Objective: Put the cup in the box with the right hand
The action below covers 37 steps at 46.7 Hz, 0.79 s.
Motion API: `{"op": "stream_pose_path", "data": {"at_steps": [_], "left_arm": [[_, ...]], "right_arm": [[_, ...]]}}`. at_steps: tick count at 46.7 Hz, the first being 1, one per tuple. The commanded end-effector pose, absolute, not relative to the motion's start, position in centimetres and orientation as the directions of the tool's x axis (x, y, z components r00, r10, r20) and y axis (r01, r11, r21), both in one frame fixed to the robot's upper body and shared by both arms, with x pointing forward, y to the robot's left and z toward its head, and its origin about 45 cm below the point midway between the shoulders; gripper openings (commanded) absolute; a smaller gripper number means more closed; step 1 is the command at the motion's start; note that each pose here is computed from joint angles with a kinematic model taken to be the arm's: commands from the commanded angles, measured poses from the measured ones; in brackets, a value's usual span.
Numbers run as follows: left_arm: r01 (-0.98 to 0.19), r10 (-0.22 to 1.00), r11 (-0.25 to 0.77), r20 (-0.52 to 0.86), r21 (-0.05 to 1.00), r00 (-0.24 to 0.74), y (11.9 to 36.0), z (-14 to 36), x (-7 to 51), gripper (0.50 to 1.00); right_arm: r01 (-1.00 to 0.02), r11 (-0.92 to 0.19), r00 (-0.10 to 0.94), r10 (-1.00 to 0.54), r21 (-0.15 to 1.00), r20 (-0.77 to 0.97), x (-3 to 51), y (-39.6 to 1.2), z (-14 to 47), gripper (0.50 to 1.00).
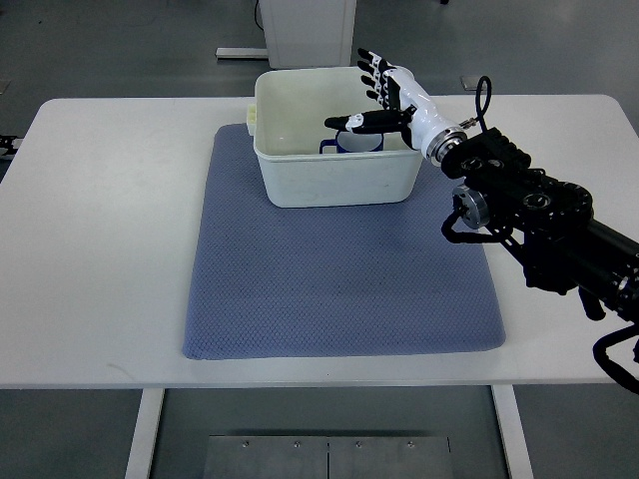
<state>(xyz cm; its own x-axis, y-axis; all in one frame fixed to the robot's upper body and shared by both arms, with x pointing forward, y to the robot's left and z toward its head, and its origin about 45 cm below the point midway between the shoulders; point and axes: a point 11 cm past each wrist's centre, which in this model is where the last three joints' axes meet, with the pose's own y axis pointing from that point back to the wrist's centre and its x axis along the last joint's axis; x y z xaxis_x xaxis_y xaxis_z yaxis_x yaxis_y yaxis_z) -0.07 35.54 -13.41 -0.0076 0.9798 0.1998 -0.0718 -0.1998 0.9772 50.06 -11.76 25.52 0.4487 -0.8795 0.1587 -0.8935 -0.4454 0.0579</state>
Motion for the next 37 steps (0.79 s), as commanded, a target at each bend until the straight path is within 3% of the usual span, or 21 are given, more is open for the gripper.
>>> {"op": "stream_pose_path", "data": {"at_steps": [1, 15, 37], "left_arm": [[-0.072, 0.980, -0.200, 0.200, 0.977, -0.008, 35.5, -13.4, -0.1, 1.000], [-0.072, 0.980, -0.200, 0.200, 0.977, -0.008, 35.5, -13.4, -0.1, 1.000], [-0.072, 0.980, -0.200, 0.200, 0.977, -0.008, 35.5, -13.4, -0.1, 1.000]], "right_arm": [[-0.894, -0.445, 0.448, -0.880, 0.055, 0.158, 50.1, -11.9, 25.7, 0.993], [-0.915, -0.404, 0.400, -0.898, 0.017, 0.184, 51.4, -15.1, 28.4, 0.993], [-0.967, -0.256, 0.256, -0.961, 0.009, 0.106, 51.6, -25.8, 30.4, 0.998]]}}
